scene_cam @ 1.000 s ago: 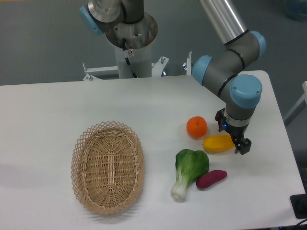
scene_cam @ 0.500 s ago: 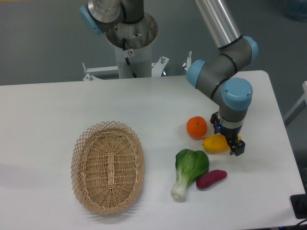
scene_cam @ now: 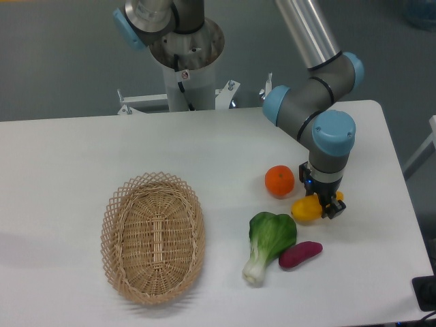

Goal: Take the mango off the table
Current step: 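Close the gripper on the yellow mango, then lift the grasped yellow mango up off the table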

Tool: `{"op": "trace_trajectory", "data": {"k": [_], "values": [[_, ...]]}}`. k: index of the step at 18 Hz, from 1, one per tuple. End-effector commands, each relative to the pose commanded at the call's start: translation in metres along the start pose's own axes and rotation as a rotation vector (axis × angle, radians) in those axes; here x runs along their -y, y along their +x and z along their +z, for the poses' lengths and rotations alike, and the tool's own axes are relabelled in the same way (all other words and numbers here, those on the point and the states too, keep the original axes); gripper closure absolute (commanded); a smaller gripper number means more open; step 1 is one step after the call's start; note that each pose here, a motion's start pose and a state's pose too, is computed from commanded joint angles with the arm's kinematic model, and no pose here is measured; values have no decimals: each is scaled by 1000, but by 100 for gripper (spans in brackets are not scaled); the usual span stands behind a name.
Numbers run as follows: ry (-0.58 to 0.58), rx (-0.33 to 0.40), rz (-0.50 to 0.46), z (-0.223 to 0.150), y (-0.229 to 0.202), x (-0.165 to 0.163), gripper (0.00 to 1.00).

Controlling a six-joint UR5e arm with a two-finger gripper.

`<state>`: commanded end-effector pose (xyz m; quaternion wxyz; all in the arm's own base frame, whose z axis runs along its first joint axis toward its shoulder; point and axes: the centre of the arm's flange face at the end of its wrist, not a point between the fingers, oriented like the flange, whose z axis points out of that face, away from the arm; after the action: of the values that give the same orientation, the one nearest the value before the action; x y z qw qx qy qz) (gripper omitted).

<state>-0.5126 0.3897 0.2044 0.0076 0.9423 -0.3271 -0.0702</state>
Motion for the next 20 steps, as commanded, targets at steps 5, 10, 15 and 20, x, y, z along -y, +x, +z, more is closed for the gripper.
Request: {"op": "trace_trajectory", "data": {"k": [5, 10, 15, 20], "values": [[0, 8, -3, -4, -1, -1, 58], [119, 95, -20, -38, -13, -4, 58], [193, 171, -60, -78, -20, -4, 58], [329, 252, -204, -148, -22, 18, 58]]}}
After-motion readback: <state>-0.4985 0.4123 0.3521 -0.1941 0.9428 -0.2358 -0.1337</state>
